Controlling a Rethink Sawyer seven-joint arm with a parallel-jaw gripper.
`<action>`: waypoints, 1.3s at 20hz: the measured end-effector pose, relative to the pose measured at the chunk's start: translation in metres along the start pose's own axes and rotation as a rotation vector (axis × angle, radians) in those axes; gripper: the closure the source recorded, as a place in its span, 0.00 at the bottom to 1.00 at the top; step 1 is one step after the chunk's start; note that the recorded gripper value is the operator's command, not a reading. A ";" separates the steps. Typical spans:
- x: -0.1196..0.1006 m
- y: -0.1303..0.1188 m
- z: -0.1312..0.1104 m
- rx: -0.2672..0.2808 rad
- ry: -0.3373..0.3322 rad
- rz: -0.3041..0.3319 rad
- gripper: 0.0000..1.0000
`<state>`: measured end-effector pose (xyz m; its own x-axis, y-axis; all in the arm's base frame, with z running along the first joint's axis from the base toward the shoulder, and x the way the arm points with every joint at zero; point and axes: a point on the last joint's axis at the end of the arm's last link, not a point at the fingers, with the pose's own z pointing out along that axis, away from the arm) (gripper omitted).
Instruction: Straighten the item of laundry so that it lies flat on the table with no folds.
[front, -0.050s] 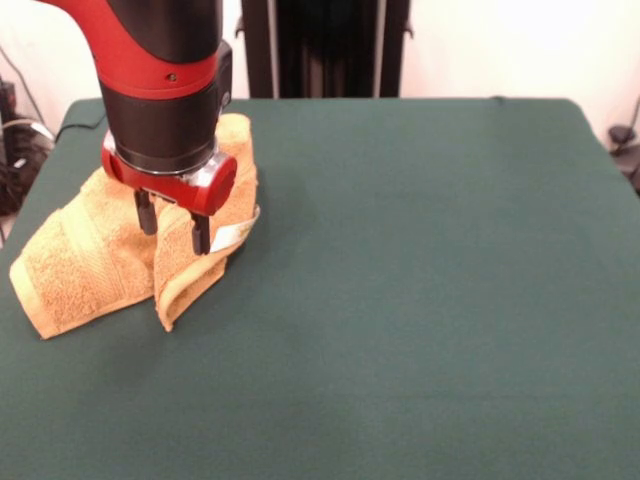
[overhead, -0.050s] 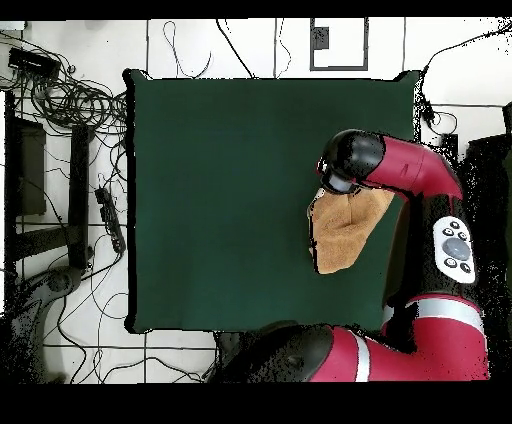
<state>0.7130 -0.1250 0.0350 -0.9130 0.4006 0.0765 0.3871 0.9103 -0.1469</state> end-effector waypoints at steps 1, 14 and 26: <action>0.000 0.000 0.000 0.000 0.000 0.000 0.00; 0.000 0.001 0.005 -0.008 -0.042 -0.002 0.00; 0.027 0.002 0.014 -0.015 -0.034 -0.009 0.00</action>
<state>0.6874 -0.1143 0.0225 -0.9202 0.3890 0.0442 0.3806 0.9153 -0.1316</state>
